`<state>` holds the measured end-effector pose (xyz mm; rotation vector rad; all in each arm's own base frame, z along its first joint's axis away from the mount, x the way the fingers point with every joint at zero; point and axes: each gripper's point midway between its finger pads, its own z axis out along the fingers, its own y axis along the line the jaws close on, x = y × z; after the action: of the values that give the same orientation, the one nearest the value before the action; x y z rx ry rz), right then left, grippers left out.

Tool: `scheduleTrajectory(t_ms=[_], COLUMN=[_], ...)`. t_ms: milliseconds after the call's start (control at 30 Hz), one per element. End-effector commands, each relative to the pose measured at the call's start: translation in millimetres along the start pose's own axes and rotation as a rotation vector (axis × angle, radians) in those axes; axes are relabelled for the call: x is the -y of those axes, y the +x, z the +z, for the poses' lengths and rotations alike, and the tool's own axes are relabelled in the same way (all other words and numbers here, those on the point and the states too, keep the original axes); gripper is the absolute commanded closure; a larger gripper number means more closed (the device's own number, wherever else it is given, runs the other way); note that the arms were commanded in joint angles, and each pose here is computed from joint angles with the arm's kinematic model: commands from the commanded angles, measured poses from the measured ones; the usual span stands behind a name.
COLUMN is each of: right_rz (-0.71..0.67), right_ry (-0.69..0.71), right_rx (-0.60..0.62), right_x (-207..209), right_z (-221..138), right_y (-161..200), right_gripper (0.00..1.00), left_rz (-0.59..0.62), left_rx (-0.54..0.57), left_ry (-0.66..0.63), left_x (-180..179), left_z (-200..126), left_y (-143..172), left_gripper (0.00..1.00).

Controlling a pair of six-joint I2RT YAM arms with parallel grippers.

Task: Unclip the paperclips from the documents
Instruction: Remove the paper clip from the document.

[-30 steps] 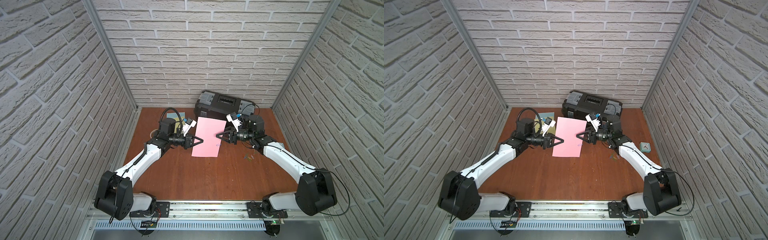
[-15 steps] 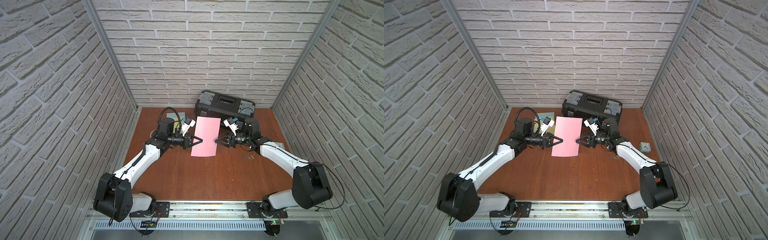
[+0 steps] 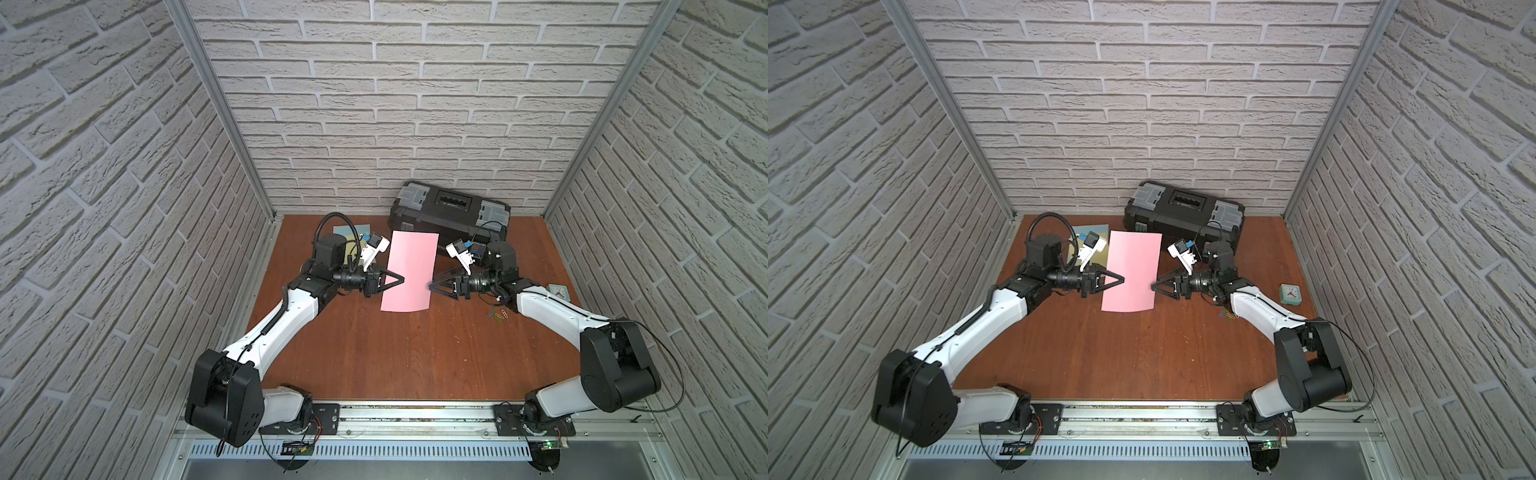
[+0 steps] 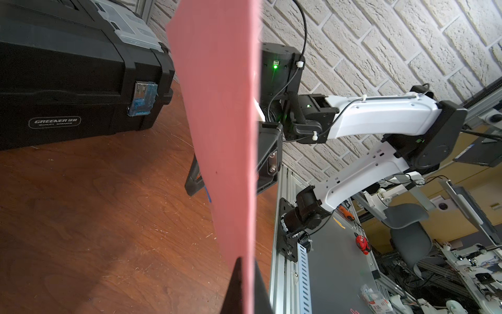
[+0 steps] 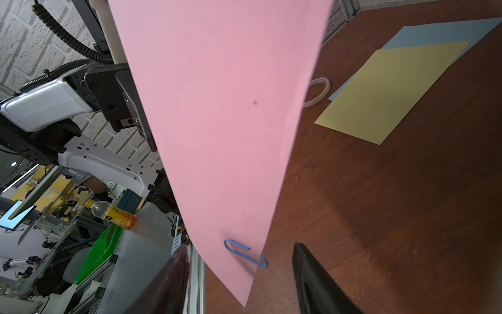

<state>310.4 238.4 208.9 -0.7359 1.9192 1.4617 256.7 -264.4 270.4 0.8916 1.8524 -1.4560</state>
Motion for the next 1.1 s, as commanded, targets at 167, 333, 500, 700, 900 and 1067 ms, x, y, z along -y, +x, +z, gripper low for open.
scheduleTrajectory(t_ms=[167, 333, 500, 700, 900, 1067], right_rz=[-0.034, -0.035, -0.049, -0.066, -0.066, -0.062], right_ry=[-0.093, -0.14, -0.131, -0.119, -0.12, -0.121], right_rx=[0.059, 0.032, 0.002, -0.014, -0.013, -0.013], right_x=[-12, -23, -32, -39, -39, -38], right_z=[4, 4, 0, -4, -4, -3], right_y=[-18, -13, -5, -4, -8, -10], right_gripper=[0.34, 0.45, 0.6, 0.68, 0.69, 0.75], left_rz=[0.083, 0.083, 0.075, 0.076, 0.076, 0.075], left_rx=[0.031, 0.034, 0.034, 0.034, 0.032, 0.029], left_ry=[0.026, 0.015, 0.007, 0.001, 0.003, -0.001], left_x=[17, 14, 9, 7, 8, 7], left_z=[-8, -9, -11, -13, -14, -14], left_y=[-16, -16, -15, -14, -14, -13], left_gripper=[1.0, 1.0, 1.0, 1.0, 1.0, 1.0])
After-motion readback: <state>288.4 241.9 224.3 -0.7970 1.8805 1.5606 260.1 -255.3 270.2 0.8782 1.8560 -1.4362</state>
